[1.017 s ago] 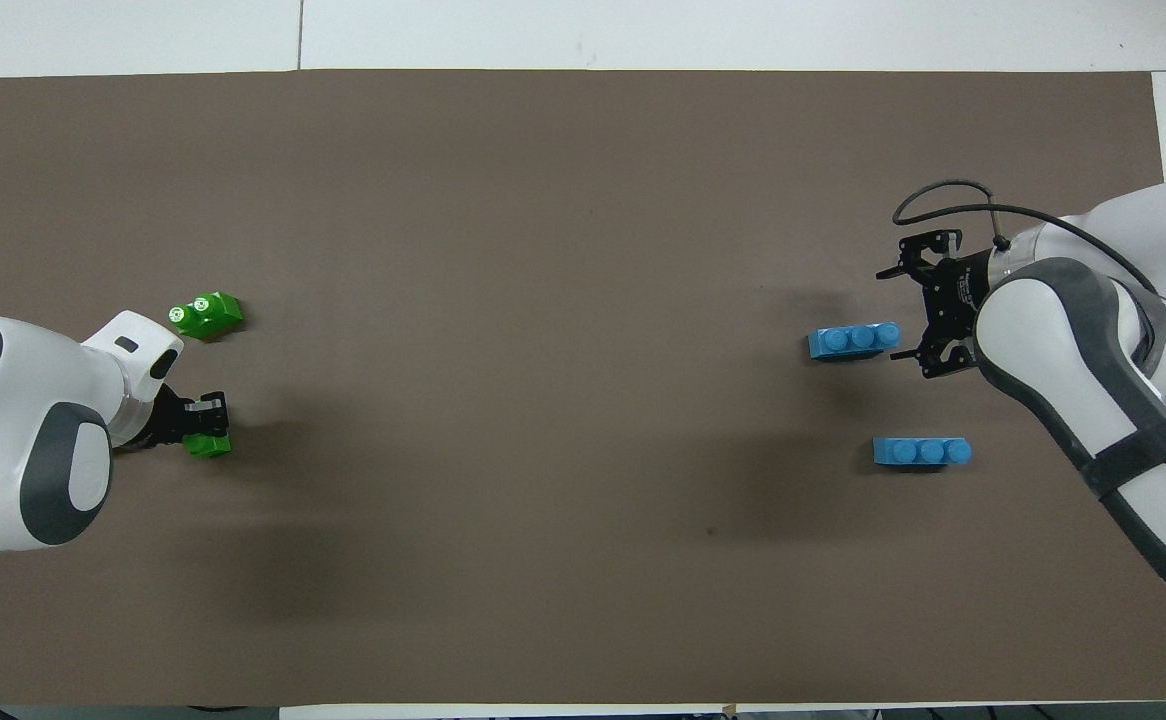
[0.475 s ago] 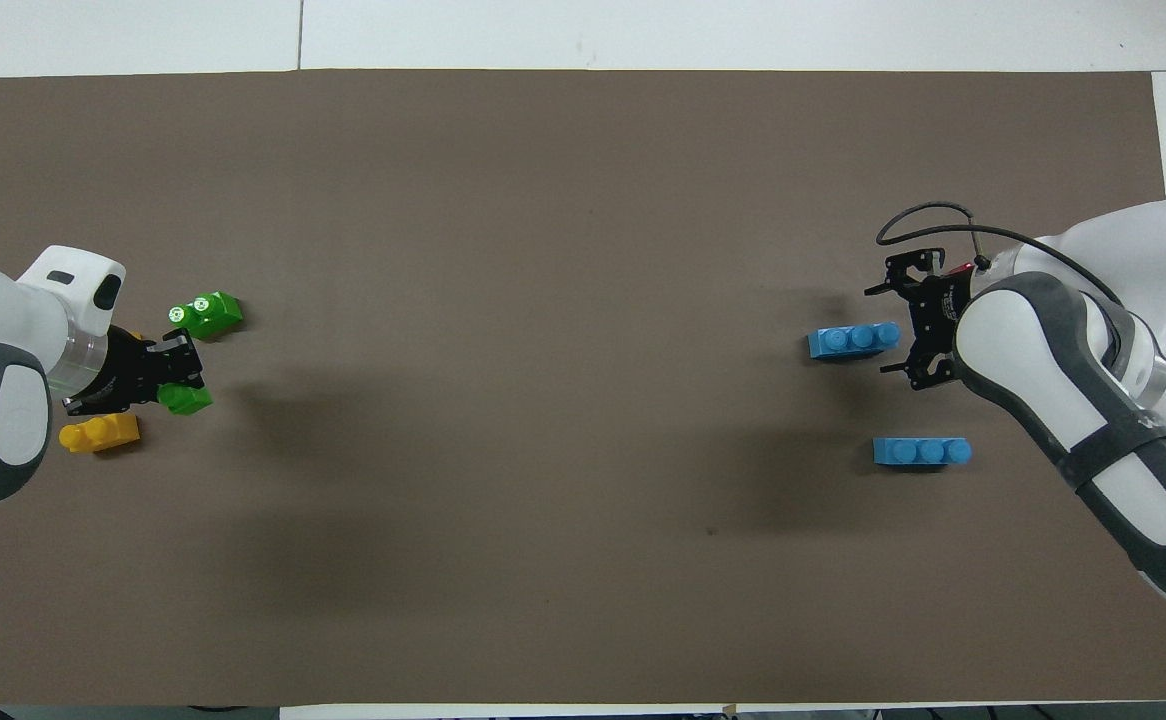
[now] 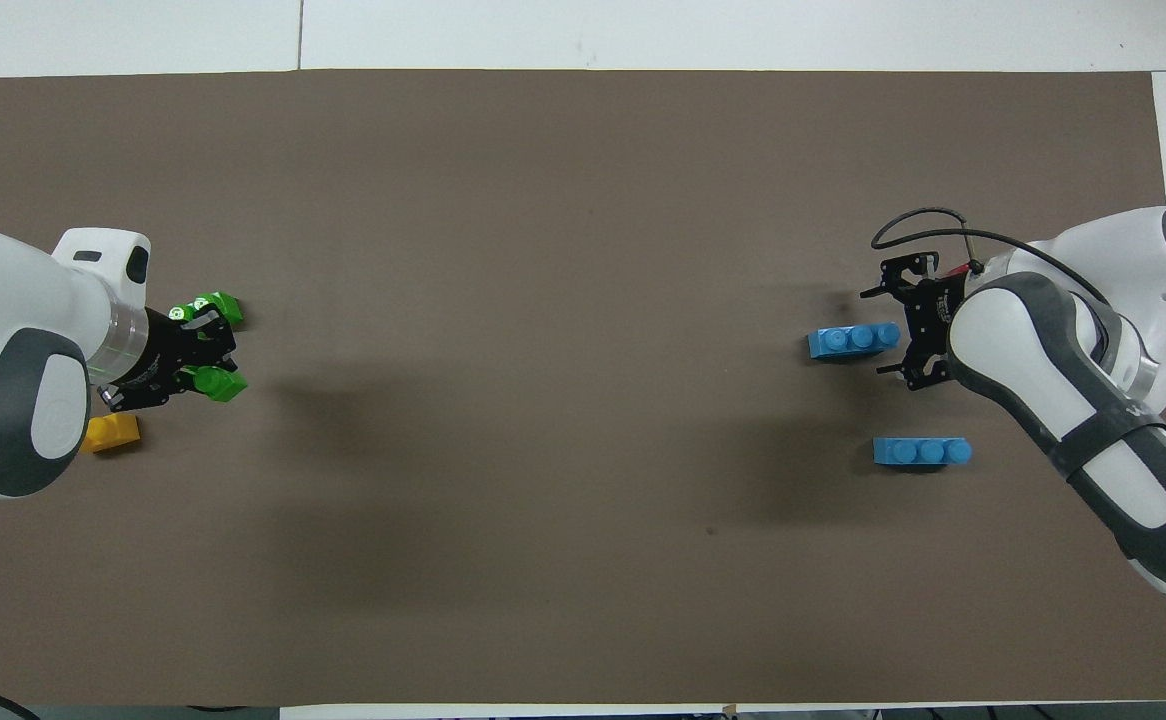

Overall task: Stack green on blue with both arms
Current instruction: 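Grasp the green brick with the left gripper and lift it, then grasp the blue brick with the right gripper and carry it toward center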

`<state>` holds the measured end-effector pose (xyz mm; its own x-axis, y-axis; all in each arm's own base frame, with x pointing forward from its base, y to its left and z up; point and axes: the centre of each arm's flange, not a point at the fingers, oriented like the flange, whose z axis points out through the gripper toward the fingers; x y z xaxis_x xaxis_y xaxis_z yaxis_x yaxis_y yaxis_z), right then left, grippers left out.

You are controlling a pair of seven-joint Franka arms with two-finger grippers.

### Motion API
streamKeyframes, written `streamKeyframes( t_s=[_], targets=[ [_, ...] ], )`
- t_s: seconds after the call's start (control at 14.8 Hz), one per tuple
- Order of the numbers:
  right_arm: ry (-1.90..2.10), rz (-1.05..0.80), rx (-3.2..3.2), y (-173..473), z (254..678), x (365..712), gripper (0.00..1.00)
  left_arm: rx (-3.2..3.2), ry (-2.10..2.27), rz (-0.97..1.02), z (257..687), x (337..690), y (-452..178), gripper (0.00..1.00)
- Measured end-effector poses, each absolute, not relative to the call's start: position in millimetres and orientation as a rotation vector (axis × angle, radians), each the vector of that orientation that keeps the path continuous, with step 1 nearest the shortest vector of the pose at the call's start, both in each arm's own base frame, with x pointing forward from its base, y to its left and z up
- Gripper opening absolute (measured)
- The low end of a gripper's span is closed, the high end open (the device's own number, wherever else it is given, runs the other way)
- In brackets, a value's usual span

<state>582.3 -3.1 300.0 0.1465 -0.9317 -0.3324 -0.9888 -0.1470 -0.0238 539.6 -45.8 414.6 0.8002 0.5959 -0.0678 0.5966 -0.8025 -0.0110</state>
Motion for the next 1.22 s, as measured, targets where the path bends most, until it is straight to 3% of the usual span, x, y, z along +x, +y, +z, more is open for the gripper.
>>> streamKeyframes(
  t_s=[0.75,0.81,1.22],
  targets=[
    [1.871,0.343,-2.189,-18.0,292.7,580.7,1.00,2.801,1.352,-0.192,439.7,535.0,-107.5,0.34],
    [1.871,0.343,-2.189,-18.0,292.5,580.5,0.93,2.785,1.379,-0.188,443.3,535.4,-108.5,0.34],
    [1.883,0.349,-2.125,-15.4,293.2,582.0,0.90,2.711,1.486,-0.143,474.3,527.8,-154.0,0.34]
  ],
)
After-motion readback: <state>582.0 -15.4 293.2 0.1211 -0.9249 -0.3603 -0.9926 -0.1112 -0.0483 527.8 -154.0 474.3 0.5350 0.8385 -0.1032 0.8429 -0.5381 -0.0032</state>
